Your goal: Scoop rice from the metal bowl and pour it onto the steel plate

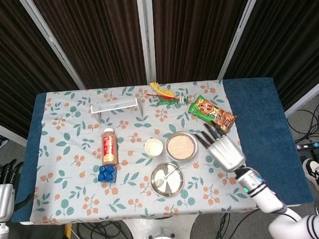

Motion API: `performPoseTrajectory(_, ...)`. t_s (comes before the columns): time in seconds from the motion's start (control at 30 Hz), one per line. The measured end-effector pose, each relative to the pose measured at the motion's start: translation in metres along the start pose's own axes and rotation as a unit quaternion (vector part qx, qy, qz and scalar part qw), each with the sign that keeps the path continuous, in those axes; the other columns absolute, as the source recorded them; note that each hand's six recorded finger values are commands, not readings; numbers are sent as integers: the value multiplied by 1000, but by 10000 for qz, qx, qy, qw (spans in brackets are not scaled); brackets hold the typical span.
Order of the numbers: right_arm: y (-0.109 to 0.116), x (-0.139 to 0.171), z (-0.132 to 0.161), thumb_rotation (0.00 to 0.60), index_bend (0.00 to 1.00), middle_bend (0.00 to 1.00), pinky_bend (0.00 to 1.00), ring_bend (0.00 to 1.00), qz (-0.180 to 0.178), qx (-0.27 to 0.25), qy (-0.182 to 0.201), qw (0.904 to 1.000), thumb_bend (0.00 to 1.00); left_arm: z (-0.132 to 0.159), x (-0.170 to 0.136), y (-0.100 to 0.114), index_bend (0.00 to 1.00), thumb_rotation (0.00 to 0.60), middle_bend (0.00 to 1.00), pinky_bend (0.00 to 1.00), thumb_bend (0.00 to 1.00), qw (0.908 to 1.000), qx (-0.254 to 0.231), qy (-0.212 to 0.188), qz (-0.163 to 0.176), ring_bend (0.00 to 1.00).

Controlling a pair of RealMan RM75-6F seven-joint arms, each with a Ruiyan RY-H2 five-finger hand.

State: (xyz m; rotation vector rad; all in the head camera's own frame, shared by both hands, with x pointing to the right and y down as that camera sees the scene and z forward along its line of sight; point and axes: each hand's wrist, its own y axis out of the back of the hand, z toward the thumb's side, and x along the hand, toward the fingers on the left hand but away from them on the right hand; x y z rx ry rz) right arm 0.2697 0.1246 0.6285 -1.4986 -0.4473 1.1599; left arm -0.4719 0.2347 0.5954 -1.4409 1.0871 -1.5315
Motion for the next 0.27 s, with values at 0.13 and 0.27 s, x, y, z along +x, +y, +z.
performPoseTrajectory(0.13, -5, 45, -45, 600, 0, 67, 0, 0, 166, -536, -811, 9951, 266, 1, 2, 1, 185, 600, 187, 134, 185, 10000, -12, 1, 16, 134)
performPoseTrajectory(0.27, -6, 97, -76, 600, 0, 83, 0, 0, 83, -1069, -1607, 9812, 267, 3, 2, 1, 184, 600, 187, 134, 185, 10000, -13, 36, 19, 134)
